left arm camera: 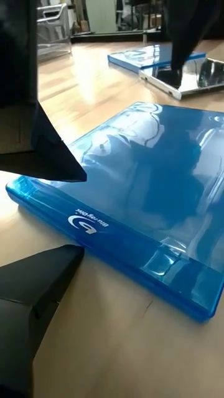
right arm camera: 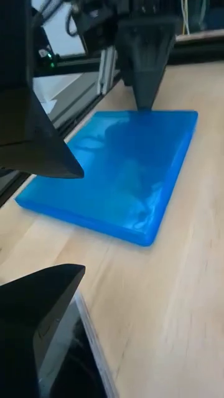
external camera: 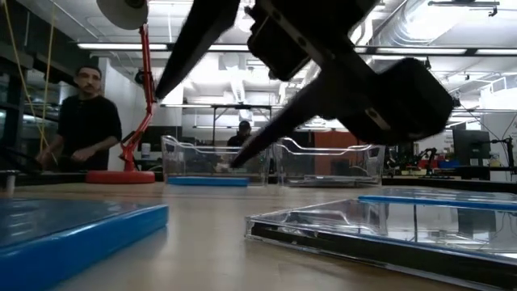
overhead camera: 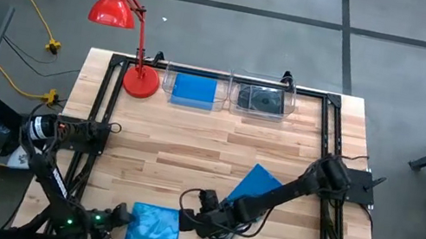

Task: Pick & place jewel cases by type
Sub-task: Put the left blue cd case into the left transparent bin

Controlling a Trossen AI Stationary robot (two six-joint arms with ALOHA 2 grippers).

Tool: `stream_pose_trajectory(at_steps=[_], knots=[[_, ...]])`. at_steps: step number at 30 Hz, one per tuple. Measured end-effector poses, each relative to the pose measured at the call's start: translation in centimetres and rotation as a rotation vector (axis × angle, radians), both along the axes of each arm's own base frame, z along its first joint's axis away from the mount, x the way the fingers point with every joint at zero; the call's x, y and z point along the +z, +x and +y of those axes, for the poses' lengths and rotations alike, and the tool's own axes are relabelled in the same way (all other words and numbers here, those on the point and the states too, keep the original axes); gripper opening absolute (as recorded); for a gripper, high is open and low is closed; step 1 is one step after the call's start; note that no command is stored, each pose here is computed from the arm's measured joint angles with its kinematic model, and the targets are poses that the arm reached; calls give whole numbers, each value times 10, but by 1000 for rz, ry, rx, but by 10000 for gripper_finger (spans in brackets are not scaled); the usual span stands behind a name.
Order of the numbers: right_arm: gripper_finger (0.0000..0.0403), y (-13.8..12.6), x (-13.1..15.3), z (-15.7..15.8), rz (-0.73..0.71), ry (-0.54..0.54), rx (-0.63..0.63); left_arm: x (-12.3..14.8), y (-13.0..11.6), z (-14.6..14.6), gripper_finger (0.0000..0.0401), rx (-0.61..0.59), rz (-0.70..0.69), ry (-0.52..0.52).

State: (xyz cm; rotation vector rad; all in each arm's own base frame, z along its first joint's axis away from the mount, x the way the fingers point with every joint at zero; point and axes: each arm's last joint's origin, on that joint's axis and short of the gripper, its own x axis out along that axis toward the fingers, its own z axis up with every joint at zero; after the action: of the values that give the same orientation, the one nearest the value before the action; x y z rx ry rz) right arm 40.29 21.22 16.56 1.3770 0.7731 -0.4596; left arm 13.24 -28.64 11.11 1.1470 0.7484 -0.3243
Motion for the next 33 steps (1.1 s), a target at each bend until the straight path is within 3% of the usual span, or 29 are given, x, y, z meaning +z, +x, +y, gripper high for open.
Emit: stream_pose_trajectory(at_steps=[22,33], knots=[[220,1,-44,31,21,147,-2,0,12,1,182,38,-40,-40],[220,6,-43,27,-11,145,-1,2,45,8,182,89,-60,-110]])
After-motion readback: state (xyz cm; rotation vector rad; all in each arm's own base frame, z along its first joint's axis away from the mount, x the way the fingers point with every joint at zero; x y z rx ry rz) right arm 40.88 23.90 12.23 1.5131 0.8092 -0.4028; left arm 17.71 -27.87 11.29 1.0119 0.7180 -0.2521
